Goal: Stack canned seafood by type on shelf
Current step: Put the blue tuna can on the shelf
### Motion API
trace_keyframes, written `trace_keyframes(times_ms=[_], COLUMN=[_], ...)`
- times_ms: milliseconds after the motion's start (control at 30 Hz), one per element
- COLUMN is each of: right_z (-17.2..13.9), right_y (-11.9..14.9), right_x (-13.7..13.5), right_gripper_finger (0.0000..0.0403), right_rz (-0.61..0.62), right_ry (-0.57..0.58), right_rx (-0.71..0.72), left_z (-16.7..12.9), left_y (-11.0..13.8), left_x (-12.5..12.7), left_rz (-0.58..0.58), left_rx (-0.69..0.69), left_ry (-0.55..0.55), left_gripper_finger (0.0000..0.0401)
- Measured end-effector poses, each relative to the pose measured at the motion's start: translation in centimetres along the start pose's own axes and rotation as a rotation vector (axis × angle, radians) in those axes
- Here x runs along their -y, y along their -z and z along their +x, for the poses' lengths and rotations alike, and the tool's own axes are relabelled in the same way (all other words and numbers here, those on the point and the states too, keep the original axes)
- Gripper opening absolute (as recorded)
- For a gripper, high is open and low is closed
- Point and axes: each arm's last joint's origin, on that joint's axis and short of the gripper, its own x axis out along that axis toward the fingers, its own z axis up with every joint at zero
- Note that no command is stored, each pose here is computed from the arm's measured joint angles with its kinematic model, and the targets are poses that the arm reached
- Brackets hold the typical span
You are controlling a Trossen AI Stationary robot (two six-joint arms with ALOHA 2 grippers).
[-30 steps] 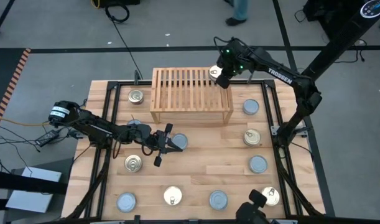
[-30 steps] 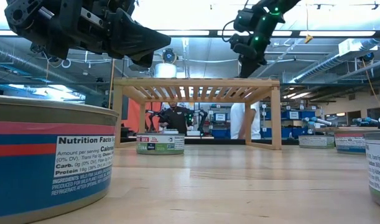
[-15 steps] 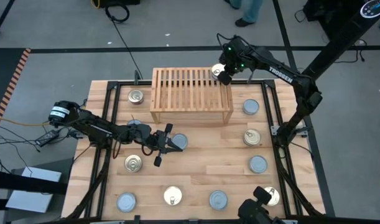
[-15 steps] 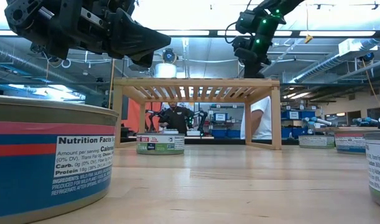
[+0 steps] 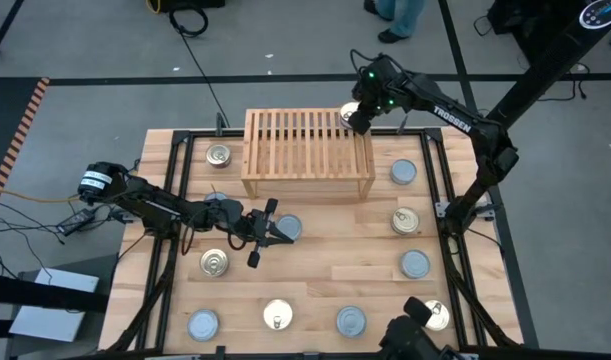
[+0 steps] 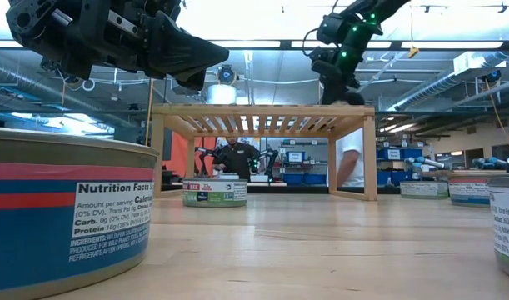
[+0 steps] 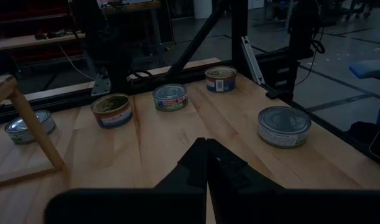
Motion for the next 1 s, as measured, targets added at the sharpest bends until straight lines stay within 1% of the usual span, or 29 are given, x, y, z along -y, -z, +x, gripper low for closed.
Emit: trace_keyframes(times_ms=[200, 333, 500, 633, 833, 1000], right_z=[0.0, 0.0, 0.0, 1.0, 2.3, 2.4], right_y=[0.1, 0.1, 0.0, -0.1, -0.6, -0.7], right_x=[0.6, 0.6, 0.4, 0.2, 0.0, 0.1], right_gripper_finger=[0.0008, 0.0008, 0.0008, 0.0009, 0.0009, 0.0009], right_rz=[0.014, 0.011, -0.012, -0.019, -0.036, -0.024], right_ry=[0.004, -0.059, -0.096, -0.127, -0.119, -0.091], right_rx=[-0.001, 0.01, 0.025, 0.011, 0.029, 0.039], left_z=[0.0, 0.0, 0.0, 0.0, 0.0, 0.0], left_y=[0.0, 0.0, 0.0, 0.0, 0.1, 0.2], left_x=[0.0, 0.0, 0.0, 0.0, 0.0, 0.0], left_rz=[0.0, 0.0, 0.0, 0.0, -0.001, -0.002], left_rx=[0.0, 0.0, 0.0, -0.001, -0.012, -0.016], left_ry=[0.0, 0.0, 0.0, 0.0, 0.001, 0.002], left_gripper_finger=[0.0008, 0.0008, 0.0008, 0.0008, 0.0008, 0.0008])
